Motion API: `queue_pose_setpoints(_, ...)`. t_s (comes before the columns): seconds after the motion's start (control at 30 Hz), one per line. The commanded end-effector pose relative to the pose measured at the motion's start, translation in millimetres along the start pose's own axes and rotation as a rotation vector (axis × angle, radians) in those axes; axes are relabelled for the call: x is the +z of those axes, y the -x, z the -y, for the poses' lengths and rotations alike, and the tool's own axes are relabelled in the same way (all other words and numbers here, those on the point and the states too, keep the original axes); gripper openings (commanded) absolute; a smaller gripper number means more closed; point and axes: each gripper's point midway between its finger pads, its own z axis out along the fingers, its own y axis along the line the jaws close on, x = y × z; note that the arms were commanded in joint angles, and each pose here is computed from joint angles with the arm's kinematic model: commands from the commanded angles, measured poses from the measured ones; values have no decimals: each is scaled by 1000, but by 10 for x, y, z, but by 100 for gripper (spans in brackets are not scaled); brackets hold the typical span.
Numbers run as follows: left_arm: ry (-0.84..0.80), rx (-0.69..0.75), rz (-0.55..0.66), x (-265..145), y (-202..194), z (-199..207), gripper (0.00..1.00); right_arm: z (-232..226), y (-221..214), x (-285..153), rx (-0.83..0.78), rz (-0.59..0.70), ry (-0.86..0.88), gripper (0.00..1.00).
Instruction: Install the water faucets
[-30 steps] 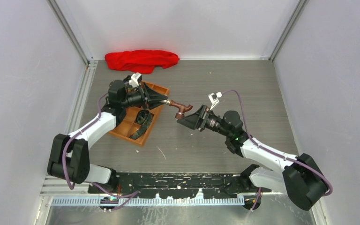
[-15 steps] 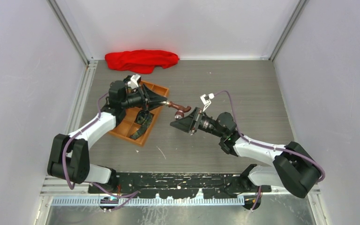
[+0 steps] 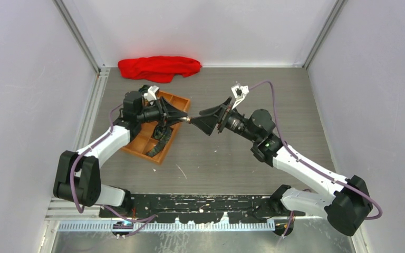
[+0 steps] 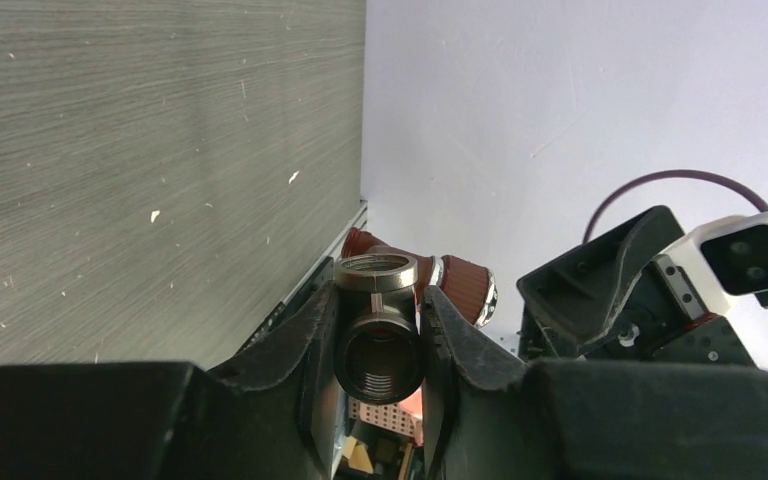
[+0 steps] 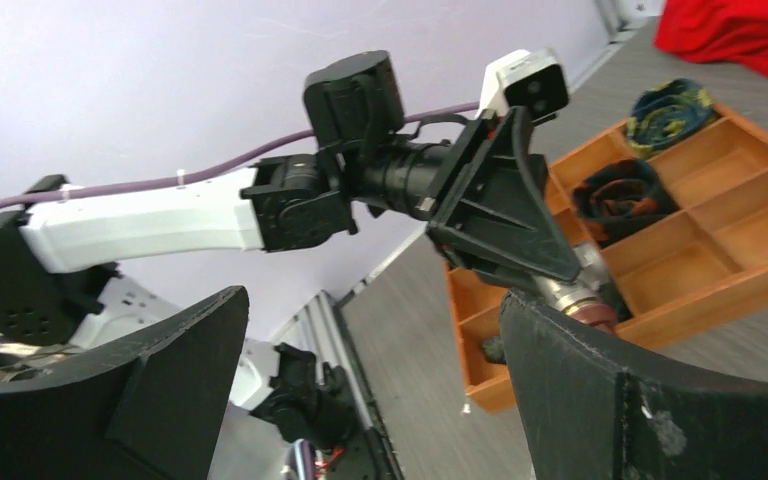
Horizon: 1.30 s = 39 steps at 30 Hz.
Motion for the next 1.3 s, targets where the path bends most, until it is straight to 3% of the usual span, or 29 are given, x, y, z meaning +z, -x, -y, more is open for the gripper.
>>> queue_pose_setpoints(0.0,-66,96,-15,-74,-11,337,0,147,10,-48,-146,-58,-103,100)
queue_pose_setpoints(0.23,-66,92,-18,-89,-25,365,0,283,-20,-243,-275,-79,-178,100)
queue_pose_setpoints(0.4,-83,103,-39,-119,-57,462,0,582,-118,-426,-473,-100,-262,100)
queue_pose_setpoints(0.53,-108,114,-86,-142,-113,531,0,669,-267,-416,-556,-182,-235,99)
queue_pose_setpoints(0.6,-113,116,-102,-146,-139,539,0,706,-342,-359,-543,-216,-223,95)
queue_pose_setpoints(0.73,-121,115,-130,-154,-176,540,0,754,-350,-259,-490,-207,-226,76)
queue_pose_setpoints(0.8,-122,116,-134,-155,-184,537,0,779,-301,-229,-454,-179,-242,67)
queue_pose_setpoints(0.93,-130,124,-148,-167,-202,559,0,789,-190,-217,-293,-100,-226,38)
queue_pose_setpoints(1.13,-133,140,-157,-175,-227,546,0,562,-195,-223,38,-92,-18,34)
queue_pose_setpoints(1.27,-139,148,-158,-174,-237,535,0,553,-325,-178,407,-199,41,28)
